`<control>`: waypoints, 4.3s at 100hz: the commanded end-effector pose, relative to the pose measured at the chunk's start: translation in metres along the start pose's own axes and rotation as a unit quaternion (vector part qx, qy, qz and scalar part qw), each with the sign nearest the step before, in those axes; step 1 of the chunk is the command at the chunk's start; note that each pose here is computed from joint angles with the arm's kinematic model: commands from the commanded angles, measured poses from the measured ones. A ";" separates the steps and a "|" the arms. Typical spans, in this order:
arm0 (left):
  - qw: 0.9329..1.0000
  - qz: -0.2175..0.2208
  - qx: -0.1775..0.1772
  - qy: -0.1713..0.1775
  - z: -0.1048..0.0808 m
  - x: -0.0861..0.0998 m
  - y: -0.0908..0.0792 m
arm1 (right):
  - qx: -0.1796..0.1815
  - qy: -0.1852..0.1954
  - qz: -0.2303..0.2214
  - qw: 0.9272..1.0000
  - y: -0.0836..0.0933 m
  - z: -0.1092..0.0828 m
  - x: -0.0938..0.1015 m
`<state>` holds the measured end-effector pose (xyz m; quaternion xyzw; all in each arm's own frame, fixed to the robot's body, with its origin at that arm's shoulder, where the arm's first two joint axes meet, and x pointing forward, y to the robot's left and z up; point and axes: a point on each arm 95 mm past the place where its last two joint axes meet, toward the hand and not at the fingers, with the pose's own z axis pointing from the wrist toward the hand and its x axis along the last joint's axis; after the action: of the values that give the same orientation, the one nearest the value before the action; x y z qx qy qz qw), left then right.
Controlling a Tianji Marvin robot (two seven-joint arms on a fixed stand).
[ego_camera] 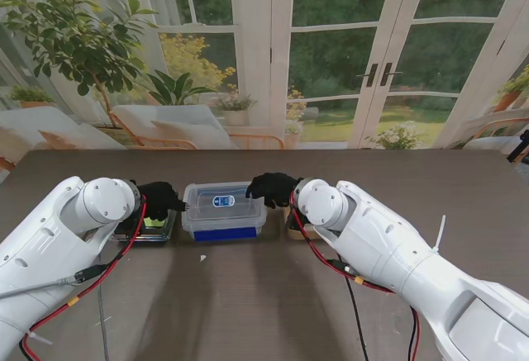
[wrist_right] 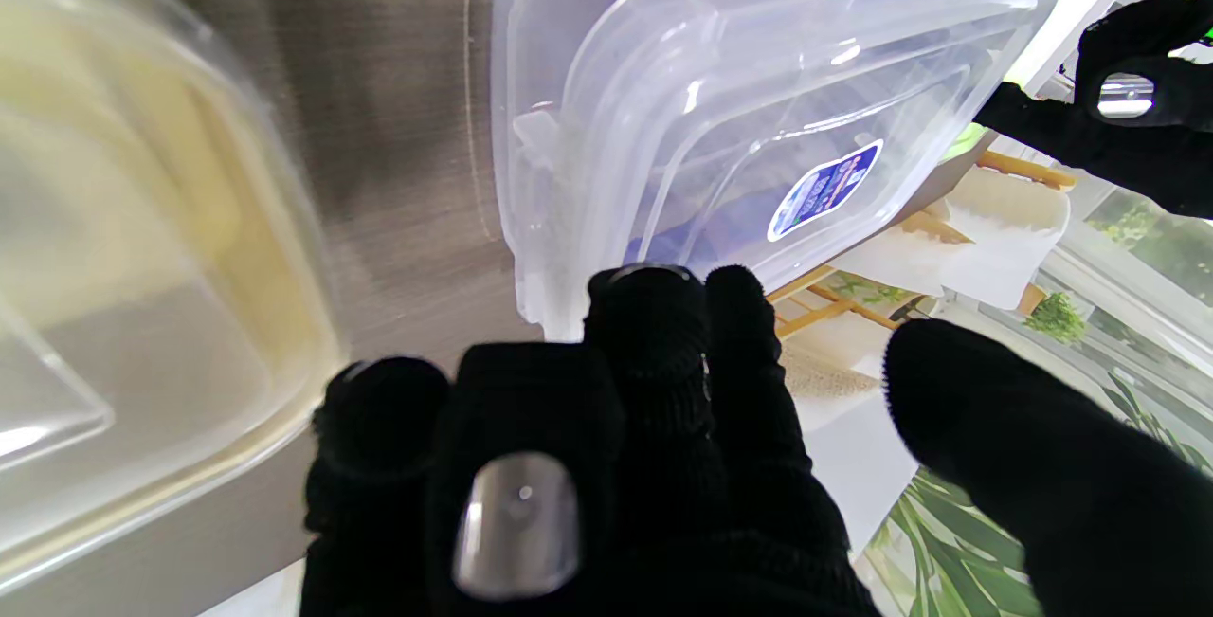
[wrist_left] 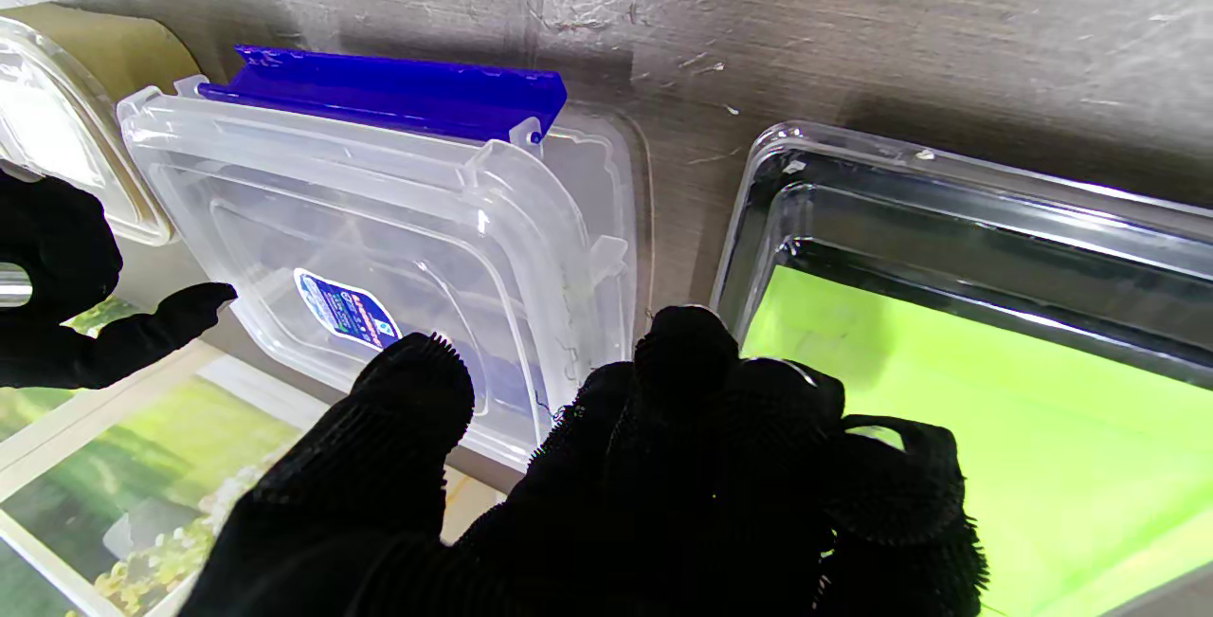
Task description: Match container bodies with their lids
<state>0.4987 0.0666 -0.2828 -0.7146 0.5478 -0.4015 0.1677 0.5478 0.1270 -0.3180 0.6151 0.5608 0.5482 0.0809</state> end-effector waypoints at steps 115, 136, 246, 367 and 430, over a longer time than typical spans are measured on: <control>0.993 0.039 0.061 0.090 0.012 0.038 -0.028 | -0.043 0.006 0.041 0.998 -0.009 -0.037 0.016; 0.992 0.038 0.063 0.106 0.030 0.048 -0.032 | -0.040 0.007 0.054 0.998 -0.026 -0.050 0.016; 0.996 0.052 0.031 0.069 0.069 0.038 -0.017 | 0.030 -0.010 0.065 0.997 -0.071 -0.055 0.011; 0.994 0.078 -0.038 0.067 0.027 0.027 0.014 | 0.047 -0.025 0.062 0.997 -0.073 -0.041 0.002; 0.993 0.083 -0.045 0.071 -0.002 0.025 0.036 | 0.046 -0.018 0.054 0.997 -0.073 -0.048 0.002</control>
<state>0.4858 0.0375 -0.2844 -0.6404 0.6209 -0.4269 0.1492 0.4698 0.1264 -0.3516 0.6625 0.5437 0.5137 0.0395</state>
